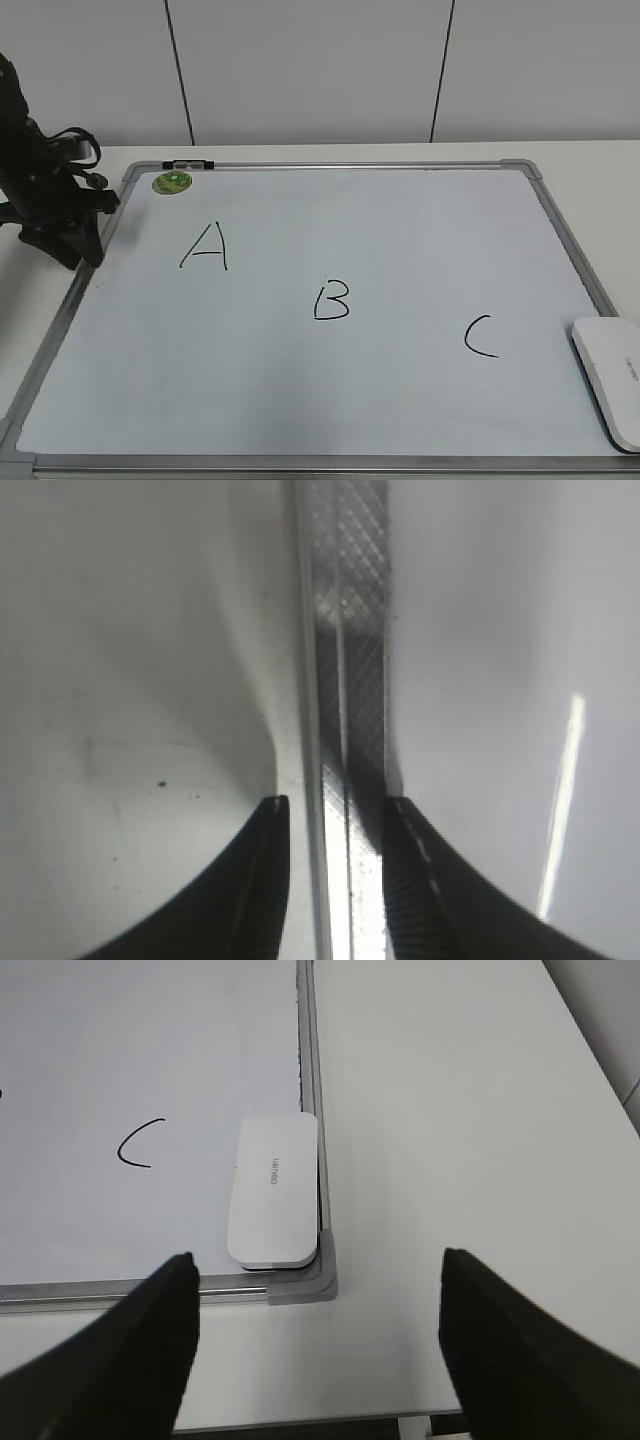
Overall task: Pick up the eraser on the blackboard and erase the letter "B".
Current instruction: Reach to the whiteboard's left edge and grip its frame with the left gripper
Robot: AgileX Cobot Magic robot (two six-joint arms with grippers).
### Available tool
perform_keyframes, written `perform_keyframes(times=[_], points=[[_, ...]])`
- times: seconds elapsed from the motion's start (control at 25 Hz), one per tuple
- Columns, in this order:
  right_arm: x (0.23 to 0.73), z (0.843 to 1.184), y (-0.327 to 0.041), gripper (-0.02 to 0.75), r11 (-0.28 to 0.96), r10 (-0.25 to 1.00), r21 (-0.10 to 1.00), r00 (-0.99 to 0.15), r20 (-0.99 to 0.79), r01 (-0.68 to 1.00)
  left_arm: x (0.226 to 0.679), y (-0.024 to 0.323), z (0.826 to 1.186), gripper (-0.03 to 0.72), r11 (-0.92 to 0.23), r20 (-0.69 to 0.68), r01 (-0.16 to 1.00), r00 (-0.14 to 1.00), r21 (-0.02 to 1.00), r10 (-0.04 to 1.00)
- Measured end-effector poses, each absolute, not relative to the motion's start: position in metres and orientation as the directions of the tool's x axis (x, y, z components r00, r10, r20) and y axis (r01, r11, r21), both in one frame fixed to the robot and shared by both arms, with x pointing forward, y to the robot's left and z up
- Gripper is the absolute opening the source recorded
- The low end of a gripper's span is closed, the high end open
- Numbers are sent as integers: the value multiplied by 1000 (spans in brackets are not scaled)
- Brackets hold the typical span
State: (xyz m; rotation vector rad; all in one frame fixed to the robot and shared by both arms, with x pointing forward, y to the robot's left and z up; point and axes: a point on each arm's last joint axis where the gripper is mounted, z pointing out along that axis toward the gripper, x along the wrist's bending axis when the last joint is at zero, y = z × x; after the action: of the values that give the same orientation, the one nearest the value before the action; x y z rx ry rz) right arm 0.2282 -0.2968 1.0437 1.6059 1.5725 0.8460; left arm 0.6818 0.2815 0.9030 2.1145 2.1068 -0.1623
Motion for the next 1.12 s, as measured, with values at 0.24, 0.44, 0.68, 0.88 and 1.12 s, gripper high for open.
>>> perform_keyframes(times=[0.24, 0.44, 0.68, 0.88, 1.12], points=[[228, 1044, -297, 554, 7, 999, 852, 39, -32, 524, 682, 282, 903, 240, 0, -183, 999, 6, 33, 983], [228, 1044, -297, 554, 7, 999, 852, 39, -32, 524, 683, 282, 903, 240, 1, -183, 999, 6, 37, 983], [228, 1044, -297, 554, 7, 999, 852, 39, -32, 524, 683, 282, 901, 240, 1, -183, 999, 6, 36, 983], [228, 1044, -297, 554, 7, 999, 852, 39, -32, 524, 683, 281, 900, 240, 2, -185, 999, 5, 34, 983], [228, 1044, -297, 554, 7, 999, 852, 39, -32, 524, 683, 281, 900, 240, 2, -185, 999, 5, 34, 983]])
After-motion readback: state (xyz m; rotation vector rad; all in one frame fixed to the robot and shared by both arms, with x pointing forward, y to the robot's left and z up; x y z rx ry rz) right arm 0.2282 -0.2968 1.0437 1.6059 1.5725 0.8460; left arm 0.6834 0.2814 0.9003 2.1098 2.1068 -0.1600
